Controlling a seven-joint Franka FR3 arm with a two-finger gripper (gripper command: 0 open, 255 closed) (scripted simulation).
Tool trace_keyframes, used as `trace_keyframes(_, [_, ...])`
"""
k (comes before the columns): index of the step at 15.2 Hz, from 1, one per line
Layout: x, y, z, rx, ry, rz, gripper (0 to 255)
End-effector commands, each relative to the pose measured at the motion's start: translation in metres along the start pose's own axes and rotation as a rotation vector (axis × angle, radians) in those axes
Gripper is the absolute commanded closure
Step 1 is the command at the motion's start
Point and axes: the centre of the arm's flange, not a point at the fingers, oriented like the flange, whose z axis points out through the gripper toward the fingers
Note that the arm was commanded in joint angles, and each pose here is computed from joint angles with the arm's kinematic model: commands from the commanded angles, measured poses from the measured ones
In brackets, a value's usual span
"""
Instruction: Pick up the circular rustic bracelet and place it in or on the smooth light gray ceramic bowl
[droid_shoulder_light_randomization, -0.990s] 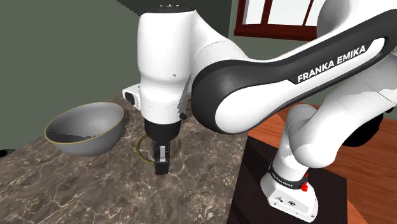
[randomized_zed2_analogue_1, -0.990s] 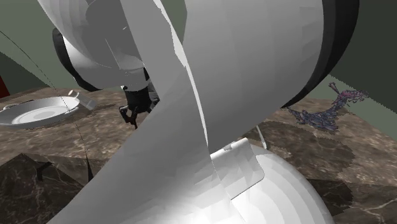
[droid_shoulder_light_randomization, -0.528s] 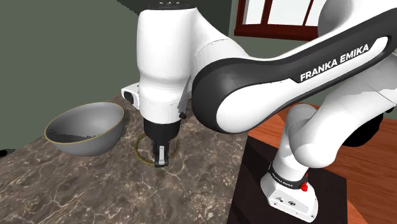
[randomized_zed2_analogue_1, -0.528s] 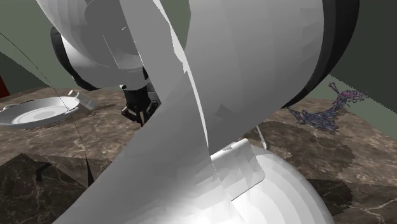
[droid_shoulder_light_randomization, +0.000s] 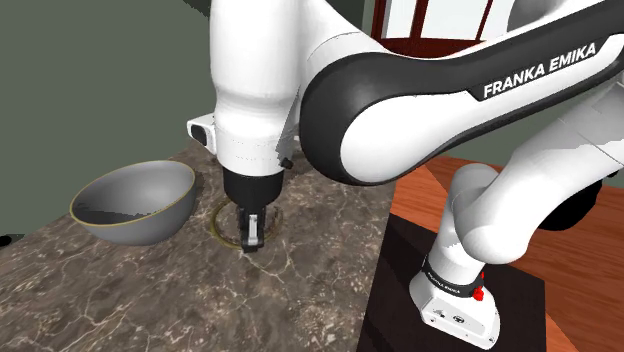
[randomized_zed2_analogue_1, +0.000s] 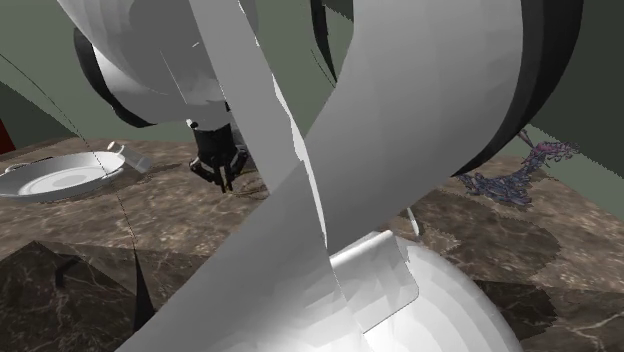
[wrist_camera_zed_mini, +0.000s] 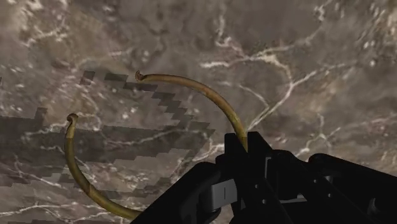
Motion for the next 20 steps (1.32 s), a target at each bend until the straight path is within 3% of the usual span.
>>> trace_keyframes(1, [0.002, 0.001, -0.010, 0.000, 0.000, 0.000, 255])
trace_keyframes(20, [0.017, 0.009, -0.109, 0.000, 0.000, 0.000, 255])
